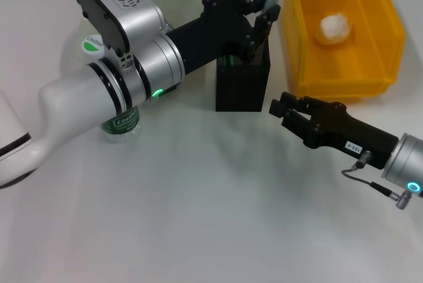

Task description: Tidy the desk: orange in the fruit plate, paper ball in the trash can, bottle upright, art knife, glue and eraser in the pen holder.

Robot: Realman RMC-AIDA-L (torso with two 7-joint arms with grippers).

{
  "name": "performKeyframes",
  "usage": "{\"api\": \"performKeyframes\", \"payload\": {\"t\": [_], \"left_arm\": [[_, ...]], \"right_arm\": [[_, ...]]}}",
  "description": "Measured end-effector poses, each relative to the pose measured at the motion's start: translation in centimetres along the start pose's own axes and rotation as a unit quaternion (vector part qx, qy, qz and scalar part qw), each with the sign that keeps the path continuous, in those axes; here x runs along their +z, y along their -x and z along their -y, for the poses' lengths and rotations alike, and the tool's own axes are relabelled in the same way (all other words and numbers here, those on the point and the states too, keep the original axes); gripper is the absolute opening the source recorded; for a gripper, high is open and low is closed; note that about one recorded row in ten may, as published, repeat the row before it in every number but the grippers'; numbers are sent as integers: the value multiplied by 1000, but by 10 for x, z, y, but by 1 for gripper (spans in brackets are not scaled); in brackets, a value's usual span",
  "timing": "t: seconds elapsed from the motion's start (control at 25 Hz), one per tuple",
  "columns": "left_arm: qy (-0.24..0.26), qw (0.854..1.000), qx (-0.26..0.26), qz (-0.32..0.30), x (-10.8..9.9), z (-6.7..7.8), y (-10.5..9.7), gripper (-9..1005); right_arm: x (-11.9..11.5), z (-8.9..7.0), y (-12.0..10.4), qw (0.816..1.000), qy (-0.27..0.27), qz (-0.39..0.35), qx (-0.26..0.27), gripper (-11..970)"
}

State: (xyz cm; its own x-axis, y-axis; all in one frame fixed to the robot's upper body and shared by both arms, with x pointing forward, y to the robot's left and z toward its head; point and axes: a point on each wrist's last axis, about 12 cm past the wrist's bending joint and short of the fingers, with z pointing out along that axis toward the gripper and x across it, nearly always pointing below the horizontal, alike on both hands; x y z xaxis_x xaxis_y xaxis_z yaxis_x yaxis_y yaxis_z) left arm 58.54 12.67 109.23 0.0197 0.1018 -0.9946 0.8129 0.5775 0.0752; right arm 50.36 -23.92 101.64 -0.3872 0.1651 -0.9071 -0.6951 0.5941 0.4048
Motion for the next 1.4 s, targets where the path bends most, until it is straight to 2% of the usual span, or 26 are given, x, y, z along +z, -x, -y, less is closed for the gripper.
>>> {"api": "performKeyframes", "payload": {"t": [0.16,0.4,0.48,0.6,0.64,0.76,0.84,0.92,1.0,1.04,1.12,1.16,1.24,1.28,1.32,1.4], "left_arm": [[2,1000,-4,-2,0,-1,0,193],[1,1000,-10,2,0,0,1,429],[-17,999,-42,23,-2,4,5,488],[-27,998,-50,32,-4,5,7,577],[-51,995,-72,54,-10,9,12,610],[-86,990,-89,61,-21,10,19,674],[-101,989,-87,63,-26,10,22,705],[-137,984,-85,71,-41,11,27,736],[-137,984,-85,71,-41,11,27,767],[-160,980,-88,77,-56,9,30,783],[-167,979,-90,79,-61,9,30,814],[-181,976,-95,81,-78,6,29,814],[-190,974,-95,79,-91,4,27,814],[-190,974,-95,79,-91,4,27,814],[-204,971,-97,71,-112,4,19,814],[-210,970,-99,69,-119,4,16,814]], "right_arm": [[1,0,1,1000,1,0,-1,307],[1,0,1,1000,1,0,-1,311],[1,0,1,1000,1,0,-2,313],[2,0,2,1000,2,1,-3,315],[2,0,2,1000,3,1,-4,316],[2,-1,4,1000,10,5,-6,318],[2,-2,7,1000,18,9,-10,319],[2,-5,9,999,32,19,-31,321],[1,-6,10,998,38,22,-44,322],[0,-8,11,997,45,26,-59,323],[-2,-13,11,992,63,38,-98,324],[-5,-15,12,989,72,48,-121,325],[-6,-16,12,987,75,52,-129,326],[-6,-16,12,987,75,52,-129,327],[-8,-18,13,984,80,59,-147,328],[-8,-19,13,982,82,63,-157,329]]}}
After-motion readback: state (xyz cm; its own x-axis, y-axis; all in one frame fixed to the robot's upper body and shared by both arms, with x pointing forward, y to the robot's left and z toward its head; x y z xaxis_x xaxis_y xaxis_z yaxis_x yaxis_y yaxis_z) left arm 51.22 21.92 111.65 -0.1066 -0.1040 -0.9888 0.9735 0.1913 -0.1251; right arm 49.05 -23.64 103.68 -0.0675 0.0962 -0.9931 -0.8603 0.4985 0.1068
